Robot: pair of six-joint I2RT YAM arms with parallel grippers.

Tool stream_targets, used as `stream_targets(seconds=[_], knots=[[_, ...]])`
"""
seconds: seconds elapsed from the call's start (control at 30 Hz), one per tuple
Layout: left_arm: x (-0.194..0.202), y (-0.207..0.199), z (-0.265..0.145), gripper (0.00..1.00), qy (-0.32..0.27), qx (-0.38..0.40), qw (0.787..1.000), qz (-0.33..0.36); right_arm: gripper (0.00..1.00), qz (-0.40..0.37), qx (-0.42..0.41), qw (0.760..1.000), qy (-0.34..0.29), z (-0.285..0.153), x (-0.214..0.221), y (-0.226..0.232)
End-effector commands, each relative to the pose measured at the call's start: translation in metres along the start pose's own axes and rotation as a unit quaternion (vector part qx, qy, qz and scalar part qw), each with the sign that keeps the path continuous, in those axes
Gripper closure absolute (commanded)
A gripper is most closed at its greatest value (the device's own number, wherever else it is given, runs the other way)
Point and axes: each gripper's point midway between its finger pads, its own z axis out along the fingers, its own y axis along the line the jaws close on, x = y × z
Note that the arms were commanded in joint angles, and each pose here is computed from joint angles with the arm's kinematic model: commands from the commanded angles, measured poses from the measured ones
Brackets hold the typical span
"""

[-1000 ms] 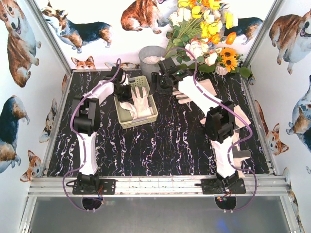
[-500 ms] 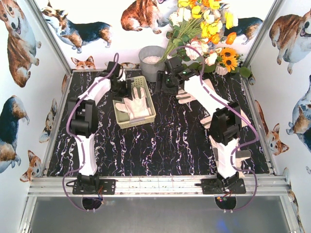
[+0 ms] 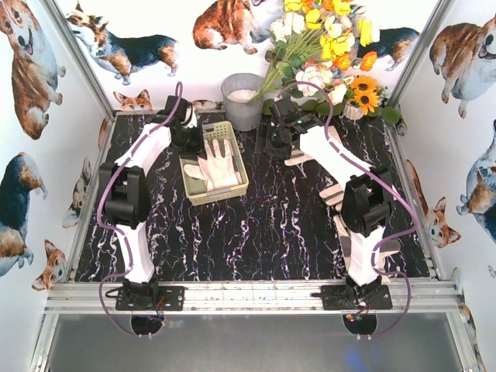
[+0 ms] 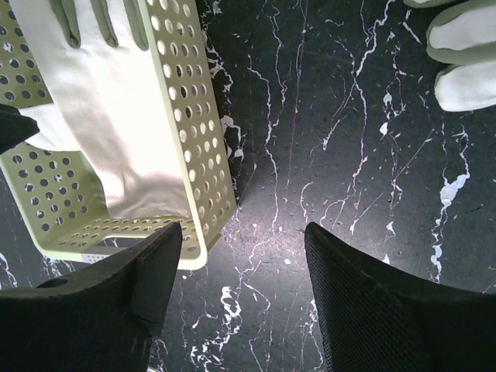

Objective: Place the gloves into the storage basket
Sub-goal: Adjust the glove in the bin.

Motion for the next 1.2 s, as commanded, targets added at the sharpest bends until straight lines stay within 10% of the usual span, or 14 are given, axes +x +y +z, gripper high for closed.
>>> stream_targets(seconds=[0.0,0.3,1.17], knots=[[0.011,0.008,0.011,0.69,0.023,-0.01,0.999,-0.027,0.34,0.008,-0.022,0.998,-0.058,-0.027,-0.027,0.011],[0.023,0.012,0.035,0.83,0.052,-0.012,0.998,-0.04,0.35,0.02,-0.012,0.998,-0.06,-0.03,-0.026,0.001],[0.032,0.009,0.079,0.79,0.059,0.014,0.997,-0.047,0.35,0.029,0.072,0.993,-0.085,-0.072,-0.017,-0.057]])
